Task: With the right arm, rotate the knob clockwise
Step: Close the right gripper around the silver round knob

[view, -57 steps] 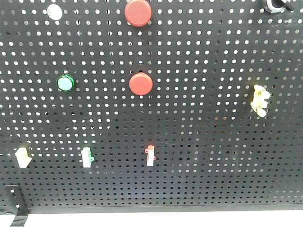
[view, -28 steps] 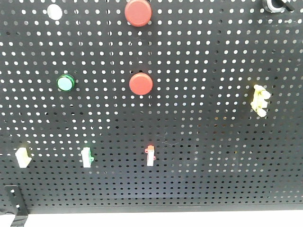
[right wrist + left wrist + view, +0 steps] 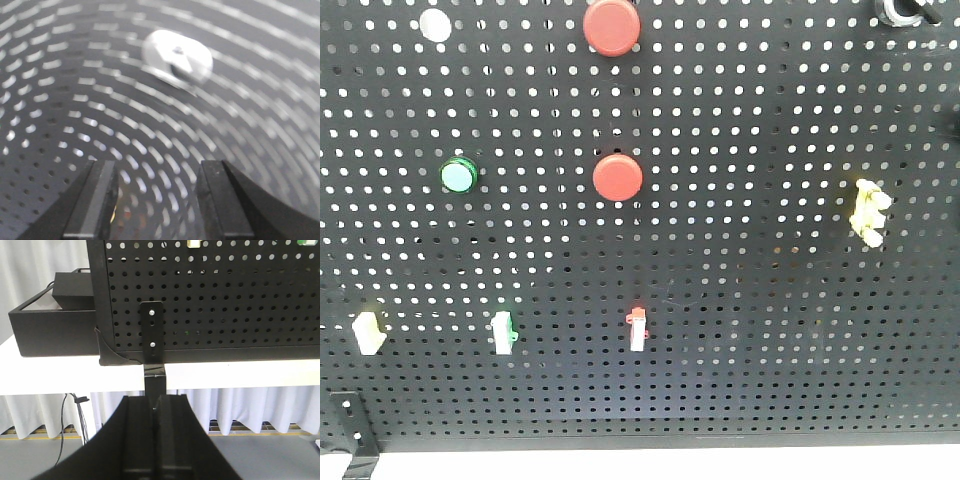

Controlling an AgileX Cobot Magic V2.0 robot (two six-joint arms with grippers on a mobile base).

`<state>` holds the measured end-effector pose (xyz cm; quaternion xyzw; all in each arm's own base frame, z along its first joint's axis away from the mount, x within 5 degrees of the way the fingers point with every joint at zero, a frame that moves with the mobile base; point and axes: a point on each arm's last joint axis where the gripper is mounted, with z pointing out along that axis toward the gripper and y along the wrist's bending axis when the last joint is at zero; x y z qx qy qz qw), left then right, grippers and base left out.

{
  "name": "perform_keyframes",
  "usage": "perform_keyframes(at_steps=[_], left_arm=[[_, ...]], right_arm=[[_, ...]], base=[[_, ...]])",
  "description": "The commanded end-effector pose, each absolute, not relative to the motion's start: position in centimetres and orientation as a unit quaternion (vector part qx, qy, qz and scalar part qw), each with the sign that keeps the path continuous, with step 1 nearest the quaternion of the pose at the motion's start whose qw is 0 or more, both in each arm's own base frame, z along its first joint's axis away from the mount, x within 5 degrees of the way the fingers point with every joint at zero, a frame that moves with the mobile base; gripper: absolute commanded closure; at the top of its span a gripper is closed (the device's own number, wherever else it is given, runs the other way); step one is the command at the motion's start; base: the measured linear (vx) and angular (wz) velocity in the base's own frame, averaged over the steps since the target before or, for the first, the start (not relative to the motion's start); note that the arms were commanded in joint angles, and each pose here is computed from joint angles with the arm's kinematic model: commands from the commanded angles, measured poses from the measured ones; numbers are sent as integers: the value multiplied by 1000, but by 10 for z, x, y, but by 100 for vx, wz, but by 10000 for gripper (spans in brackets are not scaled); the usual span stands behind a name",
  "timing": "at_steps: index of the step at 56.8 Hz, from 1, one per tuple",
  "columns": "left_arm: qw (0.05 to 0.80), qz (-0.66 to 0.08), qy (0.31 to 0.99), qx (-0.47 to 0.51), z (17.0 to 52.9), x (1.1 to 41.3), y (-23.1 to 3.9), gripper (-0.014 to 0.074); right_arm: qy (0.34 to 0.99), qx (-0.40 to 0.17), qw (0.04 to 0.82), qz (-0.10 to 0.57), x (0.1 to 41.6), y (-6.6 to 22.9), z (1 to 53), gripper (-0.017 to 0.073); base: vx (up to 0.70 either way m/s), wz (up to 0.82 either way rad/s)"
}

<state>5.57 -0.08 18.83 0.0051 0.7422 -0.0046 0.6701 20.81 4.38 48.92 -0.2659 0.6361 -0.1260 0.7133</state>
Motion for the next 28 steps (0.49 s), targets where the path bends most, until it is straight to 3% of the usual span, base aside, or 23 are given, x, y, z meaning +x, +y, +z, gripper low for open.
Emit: perform_keyframes(at_steps=[1,18,28], left_arm=[[693,-8,720,4,187,56,-1,600],[693,-8,720,4,187,56,-1,600],[693,-8,720,4,187,56,-1,600]], right_arm=[[582,-273,747,-169,209,44,519,132],[550,-307,744,-224,232,48,539,132],[527,-297,760,-239,238,49,544,139]], base=[[0,0],[0,0],[0,0]])
